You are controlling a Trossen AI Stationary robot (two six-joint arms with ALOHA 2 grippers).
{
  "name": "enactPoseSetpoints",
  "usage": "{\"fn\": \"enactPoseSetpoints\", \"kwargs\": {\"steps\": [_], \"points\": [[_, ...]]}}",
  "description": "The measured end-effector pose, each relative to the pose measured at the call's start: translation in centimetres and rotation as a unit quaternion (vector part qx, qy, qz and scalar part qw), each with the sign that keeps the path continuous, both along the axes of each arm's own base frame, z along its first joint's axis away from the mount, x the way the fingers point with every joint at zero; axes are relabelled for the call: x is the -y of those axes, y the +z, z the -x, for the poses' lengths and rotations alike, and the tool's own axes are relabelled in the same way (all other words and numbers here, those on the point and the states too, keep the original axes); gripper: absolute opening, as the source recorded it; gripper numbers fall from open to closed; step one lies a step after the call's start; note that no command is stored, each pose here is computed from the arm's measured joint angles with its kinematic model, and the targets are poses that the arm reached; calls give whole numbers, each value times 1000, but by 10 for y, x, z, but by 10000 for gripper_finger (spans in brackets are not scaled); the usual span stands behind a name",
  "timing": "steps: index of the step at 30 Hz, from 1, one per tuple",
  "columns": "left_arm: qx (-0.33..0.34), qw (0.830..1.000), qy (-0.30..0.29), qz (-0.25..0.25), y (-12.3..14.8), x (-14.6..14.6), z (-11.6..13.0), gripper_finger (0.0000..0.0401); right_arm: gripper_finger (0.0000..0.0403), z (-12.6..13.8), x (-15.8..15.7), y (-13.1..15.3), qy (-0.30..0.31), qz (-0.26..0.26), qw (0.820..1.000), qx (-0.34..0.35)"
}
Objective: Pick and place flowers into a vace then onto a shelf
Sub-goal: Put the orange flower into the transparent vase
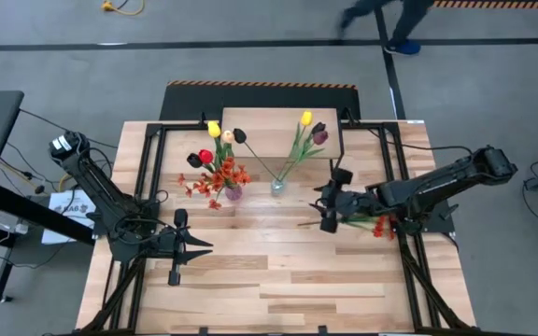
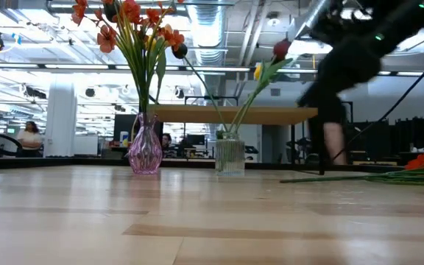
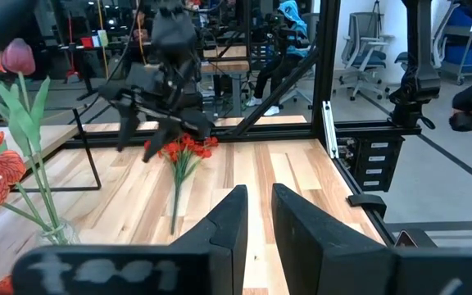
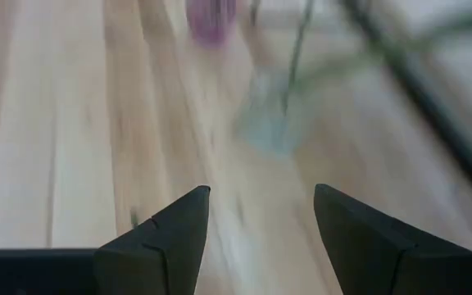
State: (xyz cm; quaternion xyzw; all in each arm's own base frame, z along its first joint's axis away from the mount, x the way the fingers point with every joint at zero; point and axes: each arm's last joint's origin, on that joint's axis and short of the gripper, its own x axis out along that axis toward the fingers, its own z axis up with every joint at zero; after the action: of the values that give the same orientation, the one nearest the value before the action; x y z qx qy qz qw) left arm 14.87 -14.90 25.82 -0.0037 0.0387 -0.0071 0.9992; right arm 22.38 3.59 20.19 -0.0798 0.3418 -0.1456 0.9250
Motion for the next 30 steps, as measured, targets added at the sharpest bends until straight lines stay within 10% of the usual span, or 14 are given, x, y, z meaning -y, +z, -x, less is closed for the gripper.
{"fn": "enactPoseSetpoints", "kwargs": {"steps": [15,30], "points": [[0,1000,1,8,0,0,0,46,214,45,-16,-31,-34,-144,957,-248],[-2,1000,-24,12,0,1,0,46,214,41,-22,-74,-72,-117,906,-400]]}}
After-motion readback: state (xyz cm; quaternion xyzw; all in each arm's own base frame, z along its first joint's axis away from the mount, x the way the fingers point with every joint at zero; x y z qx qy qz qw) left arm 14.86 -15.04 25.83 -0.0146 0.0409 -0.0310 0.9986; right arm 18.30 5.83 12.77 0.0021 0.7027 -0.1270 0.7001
